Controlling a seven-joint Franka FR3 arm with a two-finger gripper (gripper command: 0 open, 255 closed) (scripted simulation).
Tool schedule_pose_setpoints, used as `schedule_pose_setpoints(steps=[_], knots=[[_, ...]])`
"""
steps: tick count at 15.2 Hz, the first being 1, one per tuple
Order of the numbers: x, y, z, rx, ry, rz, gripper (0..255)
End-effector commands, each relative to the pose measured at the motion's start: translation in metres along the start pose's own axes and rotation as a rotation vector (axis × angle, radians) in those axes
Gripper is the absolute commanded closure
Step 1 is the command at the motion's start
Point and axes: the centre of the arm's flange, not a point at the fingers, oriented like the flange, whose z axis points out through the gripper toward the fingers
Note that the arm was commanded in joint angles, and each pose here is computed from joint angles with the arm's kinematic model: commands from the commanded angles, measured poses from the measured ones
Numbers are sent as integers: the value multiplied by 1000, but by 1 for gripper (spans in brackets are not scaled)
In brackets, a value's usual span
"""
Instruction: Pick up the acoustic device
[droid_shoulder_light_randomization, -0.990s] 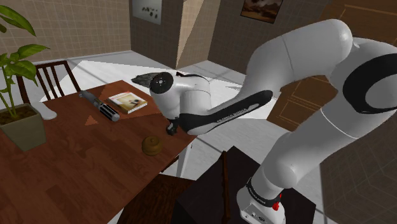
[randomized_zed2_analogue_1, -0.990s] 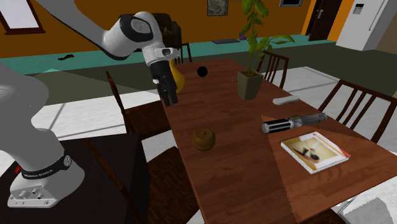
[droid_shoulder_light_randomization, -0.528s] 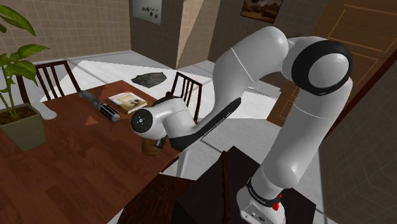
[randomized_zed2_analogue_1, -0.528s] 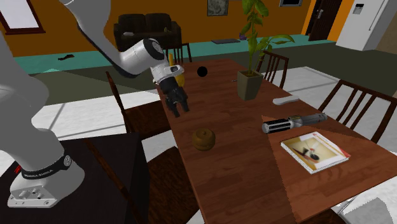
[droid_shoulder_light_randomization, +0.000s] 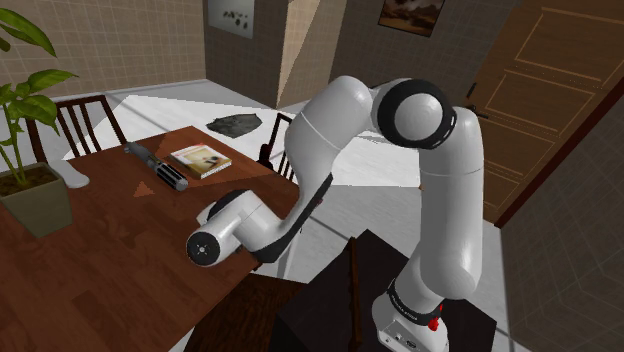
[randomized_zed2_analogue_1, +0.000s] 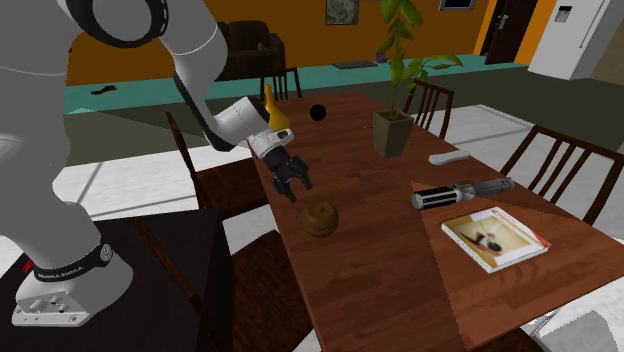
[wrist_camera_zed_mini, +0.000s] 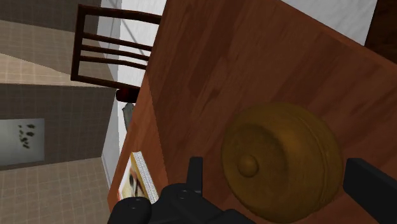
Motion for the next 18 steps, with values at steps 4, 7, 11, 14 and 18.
schedule_pose_setpoints(steps=[4, 7, 11, 14, 18], knots=[[6, -29, 19, -22, 13, -21, 0], [8, -42, 29, -22, 13, -21, 0], [9, -45, 31, -22, 13, -21, 255], [9, -45, 31, -22, 13, -21, 255], [9, -44, 31, -22, 13, -21, 255]])
